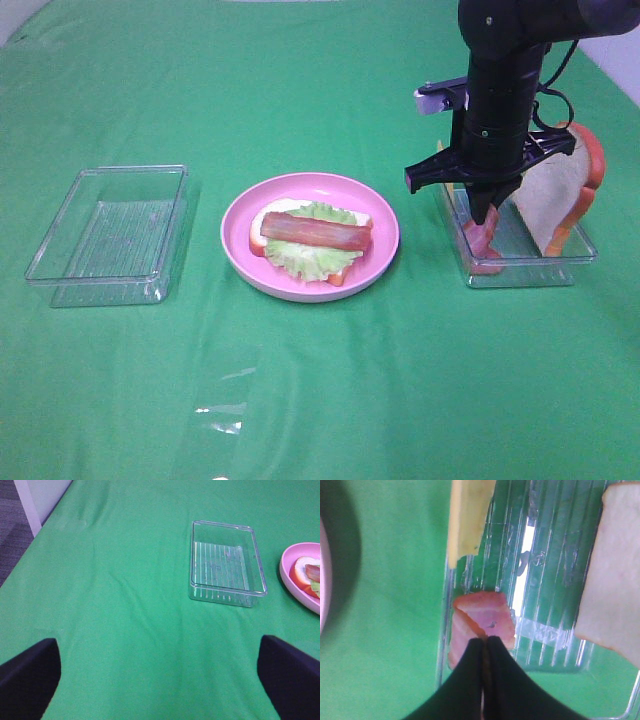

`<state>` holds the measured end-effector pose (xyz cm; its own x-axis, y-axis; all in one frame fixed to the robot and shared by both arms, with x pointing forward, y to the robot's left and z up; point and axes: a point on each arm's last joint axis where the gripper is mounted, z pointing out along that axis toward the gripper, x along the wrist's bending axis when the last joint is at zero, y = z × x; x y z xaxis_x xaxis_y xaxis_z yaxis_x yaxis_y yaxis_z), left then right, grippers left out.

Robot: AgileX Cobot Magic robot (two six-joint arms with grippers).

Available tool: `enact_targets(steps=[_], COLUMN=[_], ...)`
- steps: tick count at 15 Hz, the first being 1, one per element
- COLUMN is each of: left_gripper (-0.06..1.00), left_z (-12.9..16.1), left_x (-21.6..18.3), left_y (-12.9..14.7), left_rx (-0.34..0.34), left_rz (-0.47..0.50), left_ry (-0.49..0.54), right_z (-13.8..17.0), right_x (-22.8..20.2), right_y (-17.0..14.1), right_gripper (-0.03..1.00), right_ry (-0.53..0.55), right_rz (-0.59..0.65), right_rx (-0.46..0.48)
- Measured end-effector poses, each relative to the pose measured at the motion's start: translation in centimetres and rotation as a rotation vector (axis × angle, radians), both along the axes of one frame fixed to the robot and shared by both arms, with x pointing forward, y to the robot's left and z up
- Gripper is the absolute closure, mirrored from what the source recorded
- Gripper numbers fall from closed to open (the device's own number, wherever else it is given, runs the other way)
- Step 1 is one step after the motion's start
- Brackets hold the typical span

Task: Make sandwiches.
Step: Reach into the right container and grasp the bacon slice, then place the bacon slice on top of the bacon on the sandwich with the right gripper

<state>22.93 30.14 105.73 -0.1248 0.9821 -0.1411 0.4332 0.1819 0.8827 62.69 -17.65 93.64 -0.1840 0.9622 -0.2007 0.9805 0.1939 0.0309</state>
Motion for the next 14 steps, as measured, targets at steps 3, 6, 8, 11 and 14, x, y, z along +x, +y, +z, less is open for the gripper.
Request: enact_targets(steps=[3, 6, 8, 11, 14], left_gripper=[-0.04, -0.04, -0.04, -0.04, -0.04], left_z=[0.0, 0.0, 0.0, 0.0, 0.0], left_x=[0.0, 0.0, 0.0, 0.0, 0.0], left_y=[0.0, 0.0, 0.0, 0.0, 0.0], left_rx=[0.000, 0.000, 0.000, 0.000, 0.000], left_rz=[0.000, 0.000, 0.000, 0.000, 0.000], left_ry=[0.000, 0.000, 0.000, 0.000, 0.000], right_z=[0.0, 1.7, 5.2, 9.3, 12.3], right_x=[-0.1, -0.4, -1.2, -2.8, -4.1], right_y=[0.0, -0.2, -0.5, -1.0, -1.3], right_gripper=[0.95, 0.95, 0.95, 0.95, 0.95], right_ry=[0.010, -0.012, -0.064, -0.116, -0.173], right_rz=[0.016, 0.015, 0.035, 0.038, 0.036], right_rx=[-0.004, 0.001, 0.016, 0.041, 0.085])
